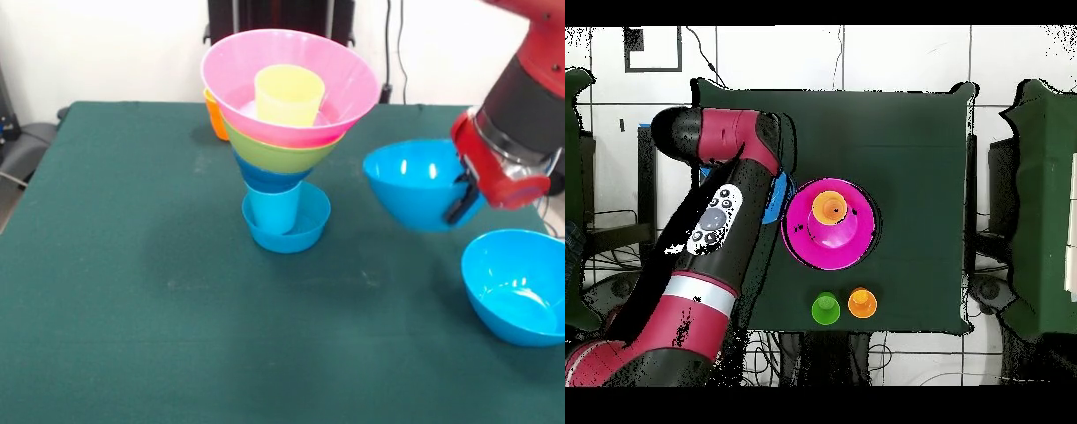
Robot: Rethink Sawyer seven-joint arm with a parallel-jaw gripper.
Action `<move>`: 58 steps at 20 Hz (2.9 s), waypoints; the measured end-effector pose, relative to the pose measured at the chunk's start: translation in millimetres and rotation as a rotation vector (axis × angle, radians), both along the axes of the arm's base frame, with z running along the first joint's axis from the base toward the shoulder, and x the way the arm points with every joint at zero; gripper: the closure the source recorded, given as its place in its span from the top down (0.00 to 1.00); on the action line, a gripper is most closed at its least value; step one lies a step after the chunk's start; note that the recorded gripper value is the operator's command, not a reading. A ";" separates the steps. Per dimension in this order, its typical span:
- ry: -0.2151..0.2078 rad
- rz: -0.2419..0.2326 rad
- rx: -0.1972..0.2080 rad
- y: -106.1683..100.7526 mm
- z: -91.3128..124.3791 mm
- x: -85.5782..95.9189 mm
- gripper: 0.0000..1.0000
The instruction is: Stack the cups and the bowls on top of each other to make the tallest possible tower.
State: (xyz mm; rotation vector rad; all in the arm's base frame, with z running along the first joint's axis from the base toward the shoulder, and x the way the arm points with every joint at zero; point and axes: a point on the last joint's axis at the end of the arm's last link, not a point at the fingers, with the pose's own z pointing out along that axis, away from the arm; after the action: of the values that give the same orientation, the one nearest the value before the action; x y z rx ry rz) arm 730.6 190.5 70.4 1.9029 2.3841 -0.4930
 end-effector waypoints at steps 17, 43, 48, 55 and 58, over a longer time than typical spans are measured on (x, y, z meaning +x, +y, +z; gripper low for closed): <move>0.312 -0.111 0.064 17.3 98.6 -31.9 0.00; 0.262 -0.090 -0.102 -40.1 219.8 10.5 0.00; 0.260 -0.067 -0.114 -60.1 223.2 18.4 0.00; 0.257 0.015 -0.110 -88.0 222.7 29.5 0.00; 0.249 0.060 -0.108 -100.7 223.0 35.6 0.00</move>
State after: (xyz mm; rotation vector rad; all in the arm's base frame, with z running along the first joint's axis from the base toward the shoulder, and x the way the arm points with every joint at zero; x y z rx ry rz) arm 766.2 89.8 293.4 1.8134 2.4927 -0.8814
